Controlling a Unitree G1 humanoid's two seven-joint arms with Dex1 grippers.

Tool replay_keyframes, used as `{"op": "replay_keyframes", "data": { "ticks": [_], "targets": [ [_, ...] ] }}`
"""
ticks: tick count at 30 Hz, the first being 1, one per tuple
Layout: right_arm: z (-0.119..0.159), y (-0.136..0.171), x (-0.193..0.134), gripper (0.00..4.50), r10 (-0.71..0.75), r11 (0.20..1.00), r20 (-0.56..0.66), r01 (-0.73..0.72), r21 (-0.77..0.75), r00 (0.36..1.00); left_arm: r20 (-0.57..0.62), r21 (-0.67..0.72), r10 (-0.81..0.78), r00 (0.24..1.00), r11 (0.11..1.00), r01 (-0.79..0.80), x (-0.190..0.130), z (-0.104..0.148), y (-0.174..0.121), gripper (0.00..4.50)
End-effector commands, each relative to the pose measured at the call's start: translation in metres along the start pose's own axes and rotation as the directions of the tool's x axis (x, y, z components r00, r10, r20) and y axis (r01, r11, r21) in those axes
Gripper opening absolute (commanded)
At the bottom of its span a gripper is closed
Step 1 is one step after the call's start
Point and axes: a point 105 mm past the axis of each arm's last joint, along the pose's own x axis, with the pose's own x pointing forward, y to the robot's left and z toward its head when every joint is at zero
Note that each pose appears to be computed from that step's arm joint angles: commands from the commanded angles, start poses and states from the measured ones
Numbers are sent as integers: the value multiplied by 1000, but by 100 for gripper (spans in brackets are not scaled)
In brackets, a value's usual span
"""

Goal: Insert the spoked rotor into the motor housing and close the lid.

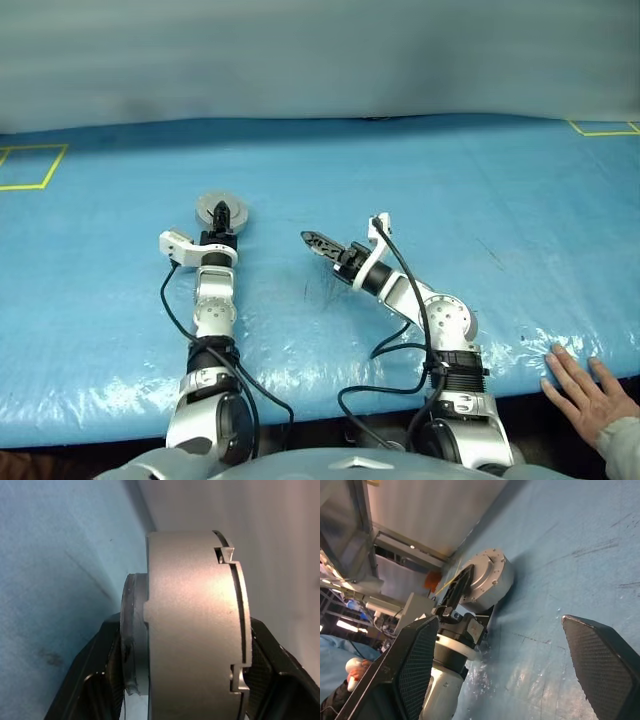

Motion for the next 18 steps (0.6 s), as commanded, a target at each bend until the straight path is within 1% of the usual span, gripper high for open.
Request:
{"op": "replay_keyframes", "data": {
  "ticks": [1,2,3,6,7,13,15,18],
  "targets": [
    [10,10,1,412,28,999,40,-26,-42,999,34,77,-13,999,997,10,11,14,-13,282],
    [10,10,1,412,25,999,42,-23,-45,999,31,82,-3,1000,997,0,12,14,-11,282],
    [10,10,1,415,23,999,41,-21,-48,999,43,103,14,999,994,-18,11,16,-9,326],
    [9,9,2,415,15,998,38,-13,-55,999,106,157,72,992,984,-89,7,27,0,409],
    [9,8,3,415,11,998,36,-9,-56,999,128,181,80,989,978,-103,4,32,2,446],
    [7,7,5,415,0,998,25,2,-67,1000,235,266,108,966,949,-170,-18,59,15,446],
    [8,5,5,415,-15,996,27,18,-88,1000,267,328,111,957,923,-198,-29,71,21,446],
    [11,1,5,415,-48,991,49,54,-121,998,281,426,86,956,881,-205,-40,80,22,446]
  ]
}}
